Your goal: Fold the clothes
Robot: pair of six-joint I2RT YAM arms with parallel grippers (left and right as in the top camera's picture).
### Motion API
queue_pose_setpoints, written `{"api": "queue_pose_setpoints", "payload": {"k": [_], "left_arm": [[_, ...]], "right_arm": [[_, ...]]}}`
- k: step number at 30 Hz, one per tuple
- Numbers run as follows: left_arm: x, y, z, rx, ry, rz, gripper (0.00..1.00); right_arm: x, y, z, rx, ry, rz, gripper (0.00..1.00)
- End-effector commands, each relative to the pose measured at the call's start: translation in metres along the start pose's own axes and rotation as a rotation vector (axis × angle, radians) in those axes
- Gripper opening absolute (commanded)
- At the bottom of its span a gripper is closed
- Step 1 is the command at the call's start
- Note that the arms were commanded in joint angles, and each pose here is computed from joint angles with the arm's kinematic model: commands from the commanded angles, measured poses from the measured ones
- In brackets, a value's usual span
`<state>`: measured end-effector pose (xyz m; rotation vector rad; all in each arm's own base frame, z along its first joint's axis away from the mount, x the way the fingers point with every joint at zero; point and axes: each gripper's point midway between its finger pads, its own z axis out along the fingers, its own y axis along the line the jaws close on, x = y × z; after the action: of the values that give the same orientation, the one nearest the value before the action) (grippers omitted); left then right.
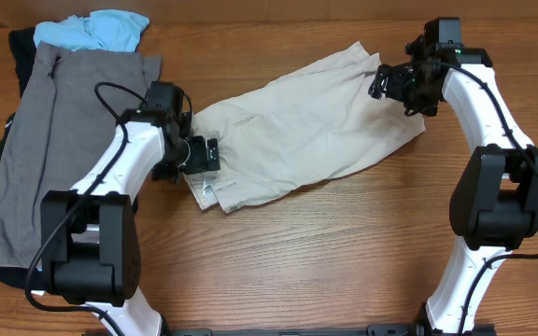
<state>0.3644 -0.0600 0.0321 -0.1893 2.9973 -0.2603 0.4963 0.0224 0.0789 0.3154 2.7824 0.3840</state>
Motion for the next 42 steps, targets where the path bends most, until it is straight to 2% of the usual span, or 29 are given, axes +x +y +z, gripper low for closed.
{"api": "queue_pose_setpoints", "payload": {"k": [1, 4, 12, 14, 16, 18, 20, 21, 22, 24, 30, 33, 37, 39, 42], "left_arm": [[0.001, -0.012, 0.008, 0.070, -0.021, 0.037, 1.00], [0.002, -0.021, 0.013, 0.124, -0.030, 0.048, 1.00], [0.025, -0.016, 0.042, 0.110, 0.030, 0.036, 1.00], [0.029, -0.014, 0.049, 0.105, 0.045, 0.010, 0.97], [0.033, -0.011, 0.060, 0.098, 0.067, -0.040, 0.86], [0.038, -0.009, 0.072, 0.089, 0.097, -0.096, 0.68], [0.045, -0.005, 0.088, 0.073, 0.137, -0.168, 0.44], [0.046, -0.004, 0.092, 0.071, 0.145, -0.178, 0.27], [0.048, -0.003, 0.097, 0.068, 0.153, -0.186, 0.13], [0.046, -0.001, 0.096, 0.070, 0.148, -0.191, 0.08], [0.020, 0.004, 0.062, 0.088, 0.081, -0.136, 0.06], [0.004, 0.007, 0.030, 0.093, 0.046, -0.083, 0.05], [-0.016, 0.013, -0.018, 0.093, 0.019, -0.029, 0.05], [-0.027, 0.015, -0.039, 0.092, 0.009, 0.003, 0.04], [-0.048, 0.014, -0.071, 0.092, -0.044, 0.069, 0.04]], "right_arm": [[-0.006, 0.007, -0.016, -0.008, -0.038, -0.021, 1.00], [-0.006, 0.007, -0.016, -0.008, -0.038, -0.021, 1.00], [-0.005, 0.006, -0.016, -0.007, -0.035, -0.020, 1.00], [-0.005, 0.006, -0.016, -0.007, -0.035, -0.020, 1.00], [-0.005, 0.006, -0.016, -0.007, -0.035, -0.020, 1.00], [-0.005, 0.006, -0.016, -0.007, -0.035, -0.019, 1.00], [-0.005, 0.006, -0.016, -0.007, -0.034, -0.015, 0.99], [-0.004, 0.006, -0.016, -0.007, -0.034, -0.016, 0.98], [-0.004, 0.006, -0.016, -0.006, -0.032, -0.015, 0.94], [-0.003, 0.006, -0.016, -0.006, -0.027, -0.014, 0.86], [0.002, 0.020, -0.021, -0.077, 0.000, -0.013, 0.65], [0.002, 0.032, -0.029, -0.135, 0.013, -0.014, 0.47], [0.006, 0.041, -0.034, -0.183, 0.035, -0.011, 0.18], [0.010, 0.040, -0.034, -0.184, 0.052, -0.005, 0.08], [0.018, 0.040, -0.034, -0.181, 0.082, 0.005, 0.04]]}}
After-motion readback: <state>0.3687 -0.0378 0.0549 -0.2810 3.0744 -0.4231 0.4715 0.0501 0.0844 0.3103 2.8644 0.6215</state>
